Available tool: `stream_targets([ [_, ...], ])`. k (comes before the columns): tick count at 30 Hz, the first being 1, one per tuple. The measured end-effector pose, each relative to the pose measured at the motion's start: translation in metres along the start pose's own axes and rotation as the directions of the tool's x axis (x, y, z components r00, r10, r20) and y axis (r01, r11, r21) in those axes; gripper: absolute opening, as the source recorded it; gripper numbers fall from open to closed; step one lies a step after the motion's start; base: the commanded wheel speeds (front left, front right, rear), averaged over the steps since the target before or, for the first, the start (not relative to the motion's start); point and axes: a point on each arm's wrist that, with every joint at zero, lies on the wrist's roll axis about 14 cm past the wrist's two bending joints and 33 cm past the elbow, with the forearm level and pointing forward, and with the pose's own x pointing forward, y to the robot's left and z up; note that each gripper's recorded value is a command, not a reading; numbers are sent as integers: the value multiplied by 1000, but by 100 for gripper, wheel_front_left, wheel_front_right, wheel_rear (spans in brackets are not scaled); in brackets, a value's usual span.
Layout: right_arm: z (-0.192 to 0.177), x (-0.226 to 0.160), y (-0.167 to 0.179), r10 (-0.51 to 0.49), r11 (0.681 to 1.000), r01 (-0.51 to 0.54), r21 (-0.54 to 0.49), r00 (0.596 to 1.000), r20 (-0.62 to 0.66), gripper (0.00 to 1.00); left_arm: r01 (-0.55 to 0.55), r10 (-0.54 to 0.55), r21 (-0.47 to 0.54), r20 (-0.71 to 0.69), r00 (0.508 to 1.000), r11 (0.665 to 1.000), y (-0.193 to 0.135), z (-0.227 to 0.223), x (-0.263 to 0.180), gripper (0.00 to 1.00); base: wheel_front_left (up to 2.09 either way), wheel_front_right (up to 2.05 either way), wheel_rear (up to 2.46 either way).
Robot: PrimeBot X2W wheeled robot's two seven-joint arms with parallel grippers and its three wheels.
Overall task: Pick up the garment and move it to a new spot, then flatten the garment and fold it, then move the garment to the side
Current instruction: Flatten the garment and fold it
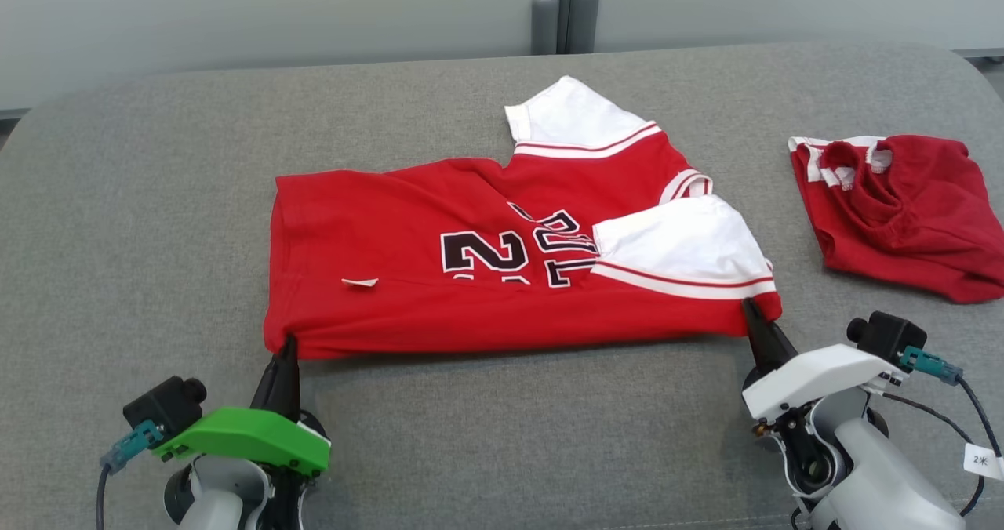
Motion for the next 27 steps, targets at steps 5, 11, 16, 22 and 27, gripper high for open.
stream_targets([
  [5,-4,-18,5,21,999,-21,25,1000,23,0,6,-6,-19,13,1000,1000,0,-2,-15,0,0,0,0],
  [11,-6,-42,-3,8,999,-10,39,999,45,0,-8,8,-21,14,1000,1000,5,-7,-36,0,0,0,0],
  [16,-6,-54,-18,-21,999,19,32,999,49,0,-11,11,-16,-14,1000,1000,5,-14,-47,0,0,0,0],
  [22,-19,-59,-26,-44,999,44,26,999,10,0,-56,64,62,-142,988,997,24,-43,-63,0,0,0,0],
  [27,-26,-60,-31,-59,998,60,19,998,-19,0,-53,68,84,-184,981,995,24,-49,-65,0,0,0,0],
])
